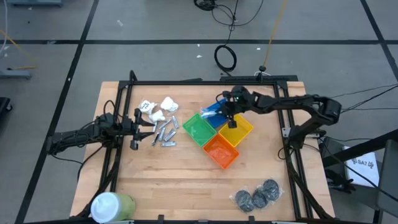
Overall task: Pick & Place Travel size toiletries
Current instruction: Put the green toothbrush into the blue bin, then put the black hairbrush into the yellow bin
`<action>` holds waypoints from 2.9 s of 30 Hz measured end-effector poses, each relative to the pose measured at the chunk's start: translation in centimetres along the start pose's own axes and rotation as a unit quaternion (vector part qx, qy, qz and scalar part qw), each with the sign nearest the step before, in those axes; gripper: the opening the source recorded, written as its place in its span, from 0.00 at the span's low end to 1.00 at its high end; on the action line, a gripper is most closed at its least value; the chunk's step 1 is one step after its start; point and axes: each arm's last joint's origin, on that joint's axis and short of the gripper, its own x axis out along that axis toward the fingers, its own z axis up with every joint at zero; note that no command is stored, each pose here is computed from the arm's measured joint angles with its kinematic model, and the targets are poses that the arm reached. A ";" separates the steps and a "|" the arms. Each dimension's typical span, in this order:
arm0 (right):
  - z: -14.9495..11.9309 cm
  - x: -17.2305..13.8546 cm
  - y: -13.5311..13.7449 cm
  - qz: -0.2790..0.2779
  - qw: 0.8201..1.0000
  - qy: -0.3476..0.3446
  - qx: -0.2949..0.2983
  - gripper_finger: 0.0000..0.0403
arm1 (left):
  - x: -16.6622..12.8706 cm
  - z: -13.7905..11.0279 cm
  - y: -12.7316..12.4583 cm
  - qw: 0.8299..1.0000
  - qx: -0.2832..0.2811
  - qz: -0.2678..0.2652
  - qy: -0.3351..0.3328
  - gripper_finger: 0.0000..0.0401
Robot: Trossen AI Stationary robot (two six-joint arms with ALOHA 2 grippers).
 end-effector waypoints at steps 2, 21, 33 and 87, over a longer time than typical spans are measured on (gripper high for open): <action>-0.1 0.1 -0.3 -0.008 1.000 -0.005 0.000 0.09 | 0.0 0.0 0.0 1.000 0.000 0.000 0.000 0.40; -2.2 -0.1 -0.4 -0.034 0.999 0.035 0.018 0.09 | 0.0 0.0 0.0 1.000 0.000 0.000 0.000 0.40; -2.4 -0.1 -0.5 -0.041 0.998 0.041 0.020 0.15 | 0.0 0.0 0.0 1.000 0.000 0.000 0.000 0.40; 2.6 -15.9 27.3 0.133 0.956 0.186 0.184 0.59 | 0.0 0.0 0.0 1.000 0.000 0.000 0.000 0.40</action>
